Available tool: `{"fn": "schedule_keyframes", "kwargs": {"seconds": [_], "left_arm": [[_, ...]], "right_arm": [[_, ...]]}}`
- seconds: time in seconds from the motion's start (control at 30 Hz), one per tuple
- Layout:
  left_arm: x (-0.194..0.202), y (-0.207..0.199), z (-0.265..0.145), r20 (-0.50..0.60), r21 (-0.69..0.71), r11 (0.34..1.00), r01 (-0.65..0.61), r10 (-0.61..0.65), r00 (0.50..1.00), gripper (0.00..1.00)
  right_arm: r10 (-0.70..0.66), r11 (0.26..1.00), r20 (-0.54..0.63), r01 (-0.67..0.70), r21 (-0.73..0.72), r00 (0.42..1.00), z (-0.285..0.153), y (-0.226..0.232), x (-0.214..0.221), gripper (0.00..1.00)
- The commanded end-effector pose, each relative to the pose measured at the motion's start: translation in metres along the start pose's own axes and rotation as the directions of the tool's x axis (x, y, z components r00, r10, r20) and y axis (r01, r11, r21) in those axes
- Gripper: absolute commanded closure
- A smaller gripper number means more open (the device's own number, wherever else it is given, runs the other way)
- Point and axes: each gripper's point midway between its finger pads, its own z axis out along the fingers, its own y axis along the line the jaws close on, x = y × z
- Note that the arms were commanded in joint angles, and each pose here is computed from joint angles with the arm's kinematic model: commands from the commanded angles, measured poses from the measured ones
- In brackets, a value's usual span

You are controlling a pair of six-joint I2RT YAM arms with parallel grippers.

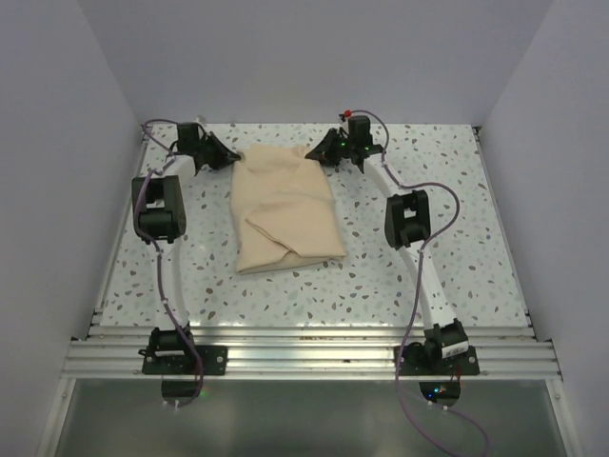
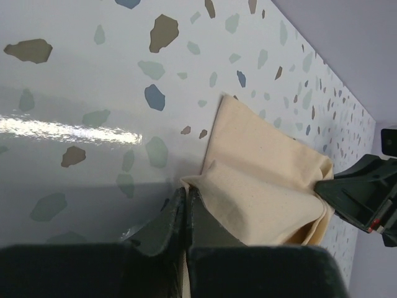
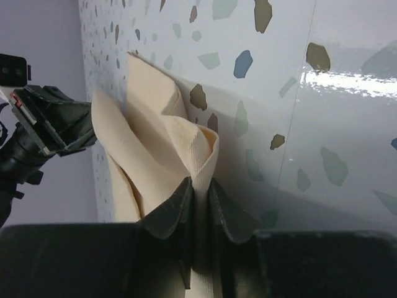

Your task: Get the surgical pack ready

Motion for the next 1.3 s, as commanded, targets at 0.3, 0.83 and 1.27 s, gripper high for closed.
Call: {"fn": "schedule_keyframes", "kwargs": {"seconds": [0.3,0.83,1.27], "left_arm": [[-0.052,-0.123,-0.081,0.044,0.266,0.962,-0.056,0.046,0.998,1.0],[0.047,-0.114,-0.187,-0.067,0.149,0.977,-0.15,0.162,0.985,1.0],[0.14,-0.078,-0.227,-0.19,0.113,0.986,-0.119,0.139,0.972,1.0]], "right_arm": [[0.019,0.985,0.083,-0.005,-0.171,0.996,-0.054,0.098,-0.053,1.0],[-0.055,0.995,-0.19,0.038,-0.093,0.98,-0.145,0.142,0.043,0.96],[-0.054,0.997,-0.322,0.068,0.03,0.945,-0.192,0.1,0.132,0.91]]}}
